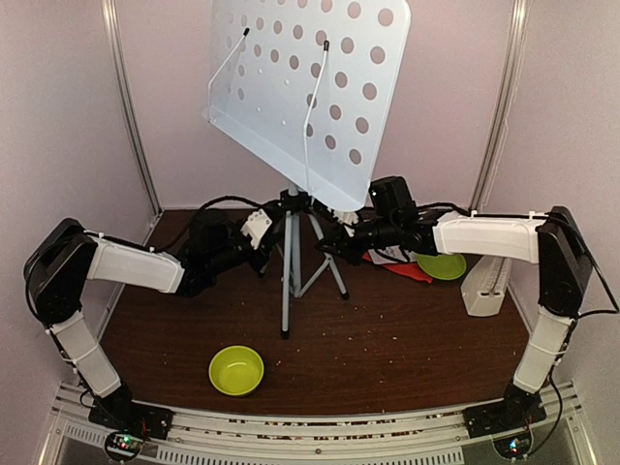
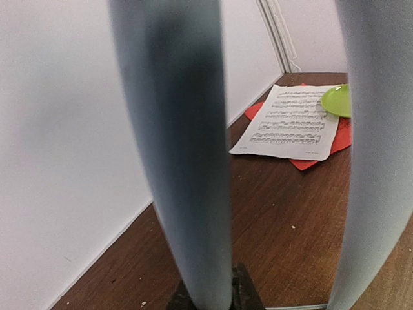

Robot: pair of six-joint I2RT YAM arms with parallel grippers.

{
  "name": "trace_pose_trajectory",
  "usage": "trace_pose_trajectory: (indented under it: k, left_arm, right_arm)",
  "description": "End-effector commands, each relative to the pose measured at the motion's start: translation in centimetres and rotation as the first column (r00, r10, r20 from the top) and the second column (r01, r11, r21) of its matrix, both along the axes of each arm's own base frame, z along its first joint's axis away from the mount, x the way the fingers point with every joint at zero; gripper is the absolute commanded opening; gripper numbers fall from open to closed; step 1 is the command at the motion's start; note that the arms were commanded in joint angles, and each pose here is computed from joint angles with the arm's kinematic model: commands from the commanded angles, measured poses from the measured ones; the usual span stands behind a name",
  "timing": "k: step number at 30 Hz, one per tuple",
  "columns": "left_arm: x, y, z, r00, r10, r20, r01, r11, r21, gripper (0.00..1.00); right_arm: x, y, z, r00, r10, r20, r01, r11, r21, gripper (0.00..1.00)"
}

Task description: Set up the instrument practice props

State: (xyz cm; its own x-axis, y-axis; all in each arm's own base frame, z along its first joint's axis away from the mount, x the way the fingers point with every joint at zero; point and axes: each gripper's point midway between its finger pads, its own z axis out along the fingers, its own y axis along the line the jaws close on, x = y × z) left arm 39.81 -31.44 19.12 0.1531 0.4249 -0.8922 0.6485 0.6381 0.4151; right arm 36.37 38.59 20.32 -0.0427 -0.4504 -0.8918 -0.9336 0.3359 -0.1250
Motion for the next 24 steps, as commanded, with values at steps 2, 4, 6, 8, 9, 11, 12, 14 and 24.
trace_pose_trajectory:
  k: [2,4,6,8,9,11,12,14,24]
  left_arm:
    - [3.6,9.2,-4.4,0.944,0.328,-0.025,-0.315,0.924,0.218,0.00]
    - [3.6,9.1,-4.6,0.946,0.321,-0.038,-0.305,0.925,0.226,0.00]
    - [3.5,8.8,-4.9,0.950,0.308,-0.057,-0.288,0.930,0.231,0.00]
    - [3.2,8.7,-5.3,0.949,0.304,-0.087,-0.278,0.932,0.232,0.00]
    - [3.0,8.7,-5.5,0.947,0.305,-0.106,-0.276,0.934,0.225,0.00]
    - [2.6,8.8,-5.7,0.941,0.313,-0.130,-0.282,0.936,0.209,0.00]
    - [2.5,9.0,-5.6,0.936,0.323,-0.138,-0.294,0.936,0.196,0.00]
    - [2.3,9.1,-5.3,0.931,0.334,-0.146,-0.309,0.935,0.171,0.00]
    - [0.3,7.4,-6.1,0.903,0.377,-0.204,-0.346,0.922,0.173,0.00]
  right_arm:
    - [4.0,-2.8,2.3,0.992,-0.114,0.047,0.115,0.993,-0.014,0.02]
    - [4.1,-2.5,2.6,0.993,-0.110,0.048,0.110,0.994,-0.006,0.05]
    - [4.1,-2.3,2.8,0.993,-0.108,0.051,0.108,0.994,-0.003,0.12]
    - [4.0,-2.2,3.0,0.993,-0.106,0.051,0.106,0.994,0.004,0.16]
    - [3.9,-2.1,2.9,0.993,-0.105,0.050,0.105,0.994,0.005,0.21]
    - [3.5,-2.0,2.9,0.994,-0.101,0.048,0.101,0.995,0.006,0.29]
    - [3.4,-1.9,3.0,0.994,-0.099,0.050,0.098,0.995,0.008,0.33]
    - [2.9,-1.7,3.4,0.994,-0.099,0.051,0.098,0.995,0.029,0.42]
    - [-2.1,-1.5,5.3,0.992,-0.112,-0.056,0.122,0.972,0.203,0.62]
